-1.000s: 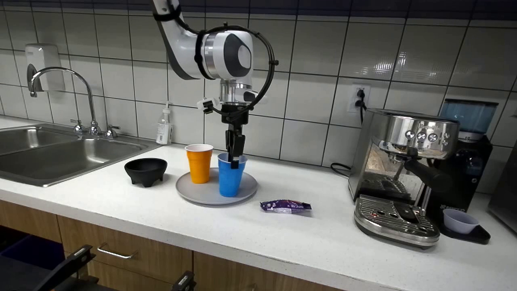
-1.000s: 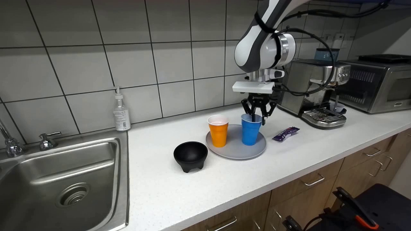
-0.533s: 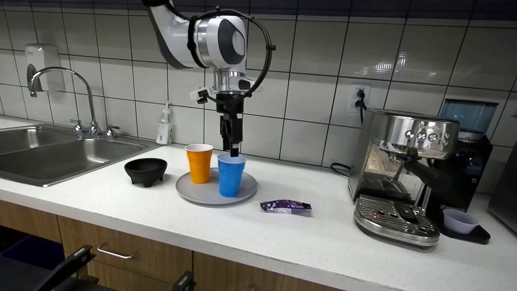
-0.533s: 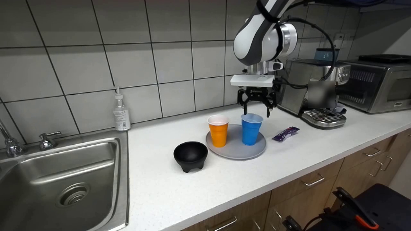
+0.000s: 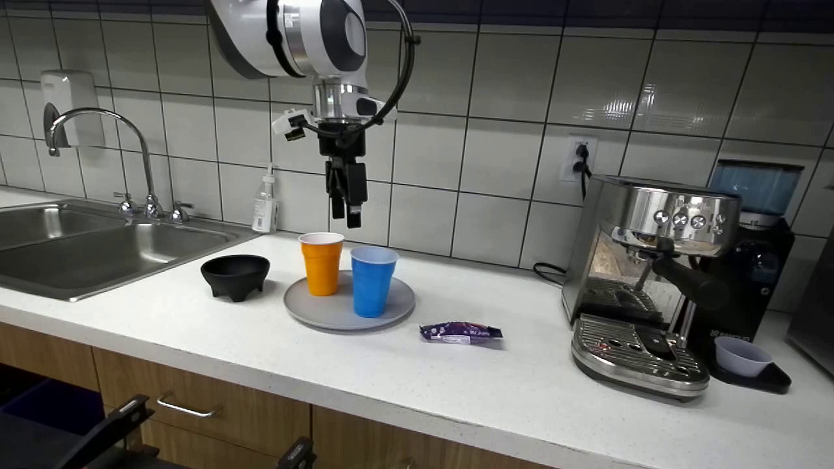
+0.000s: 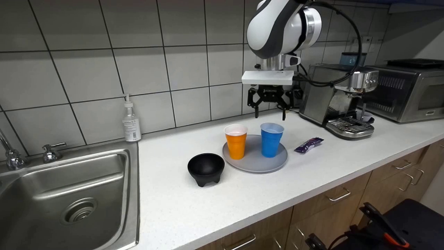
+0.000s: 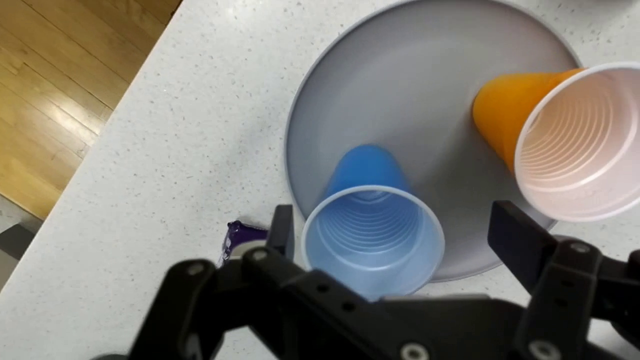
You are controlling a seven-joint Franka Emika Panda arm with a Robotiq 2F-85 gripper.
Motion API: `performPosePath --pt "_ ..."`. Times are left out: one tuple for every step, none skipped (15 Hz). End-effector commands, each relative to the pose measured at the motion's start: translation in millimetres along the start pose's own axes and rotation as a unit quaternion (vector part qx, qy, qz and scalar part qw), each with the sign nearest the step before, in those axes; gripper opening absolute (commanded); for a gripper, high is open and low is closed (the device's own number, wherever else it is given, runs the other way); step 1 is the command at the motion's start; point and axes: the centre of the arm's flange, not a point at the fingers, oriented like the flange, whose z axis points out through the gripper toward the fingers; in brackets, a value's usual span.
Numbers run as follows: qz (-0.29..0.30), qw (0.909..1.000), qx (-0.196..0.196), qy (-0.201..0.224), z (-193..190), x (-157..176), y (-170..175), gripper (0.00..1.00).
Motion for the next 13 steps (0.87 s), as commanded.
performPosePath --pt "-0.006 1.0 0.0 -0.001 -2.9 -6.0 -2.1 1.0" --pt "-0.009 1.0 0.001 -0.001 -4.8 -9.3 -3.8 1.0" --pt "-0.009 1.0 0.001 -0.001 -4.3 -9.5 -4.0 1.0" --pt "-0.009 1.0 0.0 -0.002 -3.1 -9.2 -3.8 1.0" --pt "-0.008 1.0 -0.001 -0.002 -1.5 -8.3 -2.9 1.0" --pt "-0.007 1.0 -0.002 -0.003 -0.4 -7.7 -2.3 1.0" --pt "-0.007 1.0 -0.002 -0.003 -0.1 -7.7 -2.4 1.0" --pt "-0.007 1.0 -0.002 -0.003 0.2 -7.7 -2.3 1.0" --pt "-0.007 1.0 -0.002 -0.003 0.4 -7.7 -2.3 1.0" --pt "-0.007 1.0 -0.002 -0.003 0.4 -7.7 -2.3 1.0" --pt "-0.007 1.0 -0.002 -0.004 0.4 -7.7 -2.3 1.0" --pt "-0.007 1.0 -0.002 -0.004 0.4 -7.7 -2.3 1.0" --pt "-0.007 1.0 -0.002 -0.004 0.4 -7.7 -2.3 1.0"
